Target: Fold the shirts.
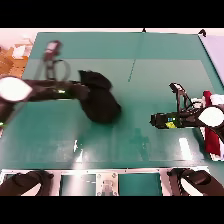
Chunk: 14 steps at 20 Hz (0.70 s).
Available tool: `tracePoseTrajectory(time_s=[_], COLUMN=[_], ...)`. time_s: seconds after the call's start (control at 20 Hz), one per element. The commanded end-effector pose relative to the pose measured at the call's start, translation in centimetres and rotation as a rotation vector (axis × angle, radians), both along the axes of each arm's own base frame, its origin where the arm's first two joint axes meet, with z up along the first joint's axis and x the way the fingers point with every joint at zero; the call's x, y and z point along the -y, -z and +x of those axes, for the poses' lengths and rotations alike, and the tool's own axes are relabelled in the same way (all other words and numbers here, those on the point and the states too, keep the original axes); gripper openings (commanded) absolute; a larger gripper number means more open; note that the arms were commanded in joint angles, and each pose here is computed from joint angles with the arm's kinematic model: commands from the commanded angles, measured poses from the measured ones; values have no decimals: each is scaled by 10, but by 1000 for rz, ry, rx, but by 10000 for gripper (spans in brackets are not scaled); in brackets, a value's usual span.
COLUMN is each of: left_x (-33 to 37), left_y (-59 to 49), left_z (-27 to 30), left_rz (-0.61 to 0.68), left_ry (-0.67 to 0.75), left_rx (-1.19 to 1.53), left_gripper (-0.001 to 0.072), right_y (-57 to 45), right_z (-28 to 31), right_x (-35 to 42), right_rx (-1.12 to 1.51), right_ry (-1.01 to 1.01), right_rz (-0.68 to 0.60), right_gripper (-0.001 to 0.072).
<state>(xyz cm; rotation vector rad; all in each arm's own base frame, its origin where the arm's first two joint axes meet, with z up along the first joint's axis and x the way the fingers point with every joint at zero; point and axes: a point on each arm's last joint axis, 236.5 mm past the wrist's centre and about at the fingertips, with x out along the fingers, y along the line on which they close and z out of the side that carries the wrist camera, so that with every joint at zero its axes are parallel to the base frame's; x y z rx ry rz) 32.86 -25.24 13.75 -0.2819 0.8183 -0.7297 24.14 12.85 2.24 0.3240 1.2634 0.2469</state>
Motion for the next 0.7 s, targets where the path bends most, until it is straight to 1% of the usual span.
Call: tracePoseTrajectory(time_s=[0.0,0.15,0.3,0.4,0.5,0.6,0.65], left_x=[57,32,-32,-66,-85,-87,-84], left_y=[35,32,16,27,51,75,86], left_z=[0,14,31,19,-9,-26,-23], left_rz=[-24,4,62,92,137,139,111], left_ry=[67,42,-10,-15,20,28,-3], left_rx=[-55,-76,-122,-238,-376,-460,-467], left_gripper=[714,712,712,711,711,712,711], right_y=[0,0,0,0,0,-3,-6], right_z=[0,0,0,0,0,8,14], right_x=[0,0,0,0,0,-1,-2], right_rx=[0,0,0,0,1,34,61], right_ry=[0,0,0,0,0,11,20], right_rz=[0,0,0,0,1,9,15], right_gripper=[18,18,18,18,18,18,18])
